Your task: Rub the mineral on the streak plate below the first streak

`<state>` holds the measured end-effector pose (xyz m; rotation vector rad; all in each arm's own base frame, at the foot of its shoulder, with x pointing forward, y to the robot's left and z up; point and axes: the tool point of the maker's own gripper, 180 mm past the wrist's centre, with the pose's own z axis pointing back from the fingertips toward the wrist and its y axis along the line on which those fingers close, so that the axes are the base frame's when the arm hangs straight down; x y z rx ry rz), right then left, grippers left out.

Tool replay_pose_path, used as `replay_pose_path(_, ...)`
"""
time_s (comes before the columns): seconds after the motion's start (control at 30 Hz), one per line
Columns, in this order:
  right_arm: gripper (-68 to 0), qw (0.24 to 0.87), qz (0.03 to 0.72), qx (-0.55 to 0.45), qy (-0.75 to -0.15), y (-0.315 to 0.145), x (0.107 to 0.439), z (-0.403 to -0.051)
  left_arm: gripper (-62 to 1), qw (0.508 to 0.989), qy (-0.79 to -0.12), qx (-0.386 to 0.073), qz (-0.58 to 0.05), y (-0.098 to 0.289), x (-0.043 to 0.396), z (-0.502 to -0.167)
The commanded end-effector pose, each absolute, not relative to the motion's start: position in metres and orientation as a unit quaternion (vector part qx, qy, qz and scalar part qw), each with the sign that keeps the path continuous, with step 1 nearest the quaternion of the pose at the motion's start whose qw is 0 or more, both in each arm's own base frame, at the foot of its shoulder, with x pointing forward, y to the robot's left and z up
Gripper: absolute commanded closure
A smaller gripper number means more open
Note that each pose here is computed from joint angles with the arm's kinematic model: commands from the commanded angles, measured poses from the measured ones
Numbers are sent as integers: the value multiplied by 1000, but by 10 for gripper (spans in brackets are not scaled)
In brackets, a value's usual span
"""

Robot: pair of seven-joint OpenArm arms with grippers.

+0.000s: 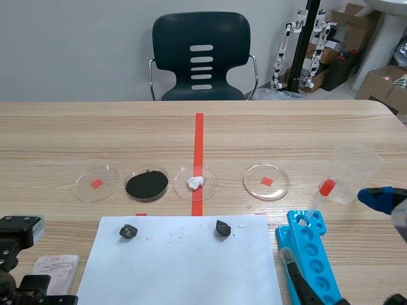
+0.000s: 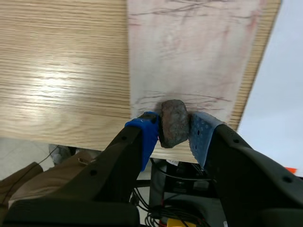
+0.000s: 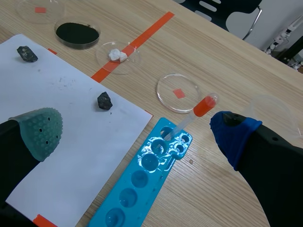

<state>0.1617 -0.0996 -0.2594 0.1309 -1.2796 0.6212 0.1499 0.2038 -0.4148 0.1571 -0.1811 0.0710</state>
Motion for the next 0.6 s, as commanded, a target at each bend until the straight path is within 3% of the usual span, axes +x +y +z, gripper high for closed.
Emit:
replay_pose_path(0.0,-679,745,285,61,-600,-99,166,-251,-145,989,-86,114,34,222,146,-414)
replay_pose_path(0.43,-679,745,285,61,-600,-99,166,-251,-145,986,-88,139,37,230,146,-412)
replay_pose_path(0.57,-679,745,285,61,-600,-99,166,-251,-145,983,-119,135,32,227,157,-407)
